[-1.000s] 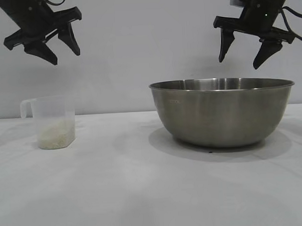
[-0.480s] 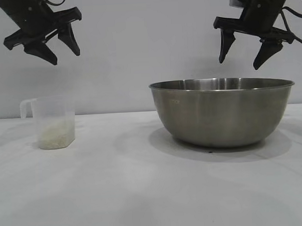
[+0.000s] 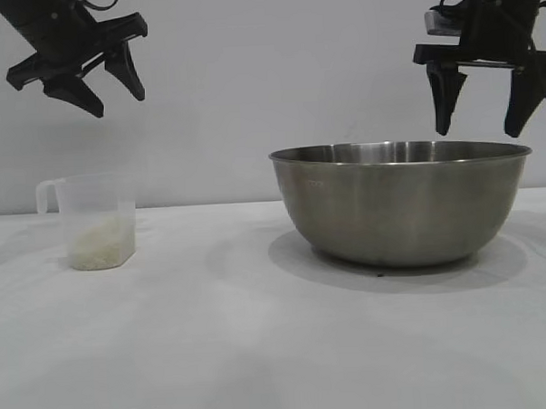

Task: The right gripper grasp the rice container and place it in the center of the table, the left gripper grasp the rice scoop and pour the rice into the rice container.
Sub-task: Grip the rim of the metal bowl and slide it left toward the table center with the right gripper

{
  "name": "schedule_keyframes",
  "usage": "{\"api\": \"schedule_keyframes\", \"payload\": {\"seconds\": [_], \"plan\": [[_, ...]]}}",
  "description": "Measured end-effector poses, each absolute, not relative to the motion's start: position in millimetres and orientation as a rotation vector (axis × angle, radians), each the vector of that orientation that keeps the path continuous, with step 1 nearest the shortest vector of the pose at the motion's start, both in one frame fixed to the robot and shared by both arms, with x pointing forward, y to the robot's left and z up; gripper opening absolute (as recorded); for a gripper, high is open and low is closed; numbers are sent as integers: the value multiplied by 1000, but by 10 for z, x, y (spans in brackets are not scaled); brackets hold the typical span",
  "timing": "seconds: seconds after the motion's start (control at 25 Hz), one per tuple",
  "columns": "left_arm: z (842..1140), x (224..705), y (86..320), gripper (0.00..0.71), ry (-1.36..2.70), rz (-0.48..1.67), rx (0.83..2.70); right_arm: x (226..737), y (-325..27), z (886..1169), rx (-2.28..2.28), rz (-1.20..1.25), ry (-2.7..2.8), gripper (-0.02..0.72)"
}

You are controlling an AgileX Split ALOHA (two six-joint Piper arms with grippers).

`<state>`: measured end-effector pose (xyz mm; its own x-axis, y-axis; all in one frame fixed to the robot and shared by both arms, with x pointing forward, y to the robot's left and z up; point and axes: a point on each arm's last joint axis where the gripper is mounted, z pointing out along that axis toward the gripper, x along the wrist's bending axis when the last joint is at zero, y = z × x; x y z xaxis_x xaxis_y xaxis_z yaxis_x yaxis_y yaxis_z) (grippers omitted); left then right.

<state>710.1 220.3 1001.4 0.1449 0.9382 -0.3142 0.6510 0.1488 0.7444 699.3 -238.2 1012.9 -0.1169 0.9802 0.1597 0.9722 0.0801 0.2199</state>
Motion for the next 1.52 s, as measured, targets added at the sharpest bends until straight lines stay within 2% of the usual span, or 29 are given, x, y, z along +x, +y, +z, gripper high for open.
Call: {"api": "schedule_keyframes", "payload": {"seconds": [0.16, 0.44, 0.68, 0.8, 0.84, 1.0, 1.2, 1.24, 1.28, 1.36, 1.52], "plan": [[10013, 7101, 2203, 378, 1581, 431, 1581, 6855, -2348, 10205, 2114, 473, 2304, 550], [10013, 7101, 2203, 378, 1581, 431, 1581, 6542, -2361, 9887, 2208, 324, 2403, 550], [10013, 7101, 2203, 378, 1581, 431, 1581, 6479, -2362, 9696, 2251, 258, 2434, 342], [10013, 7101, 2203, 378, 1581, 431, 1581, 6501, -2354, 9616, 2266, 253, 2435, 354], [10013, 7101, 2203, 378, 1581, 431, 1581, 6514, -2349, 9559, 2278, 247, 2437, 313], [10013, 7101, 2203, 378, 1581, 431, 1581, 6572, -2331, 9350, 2314, 249, 2429, 328], [10013, 7101, 2203, 378, 1581, 431, 1581, 6598, -2324, 9285, 2323, 265, 2417, 99], [10013, 7101, 2203, 378, 1581, 431, 1581, 6598, -2324, 9285, 2323, 265, 2417, 74], [10013, 7101, 2203, 378, 1581, 431, 1581, 6598, -2322, 9285, 2324, 267, 2417, 89], [10013, 7101, 2203, 378, 1581, 431, 1581, 6596, -2319, 9286, 2327, 269, 2421, 0], [10013, 7101, 2203, 378, 1581, 431, 1581, 6557, -2252, 9291, 2306, 246, 2483, 0]]}}
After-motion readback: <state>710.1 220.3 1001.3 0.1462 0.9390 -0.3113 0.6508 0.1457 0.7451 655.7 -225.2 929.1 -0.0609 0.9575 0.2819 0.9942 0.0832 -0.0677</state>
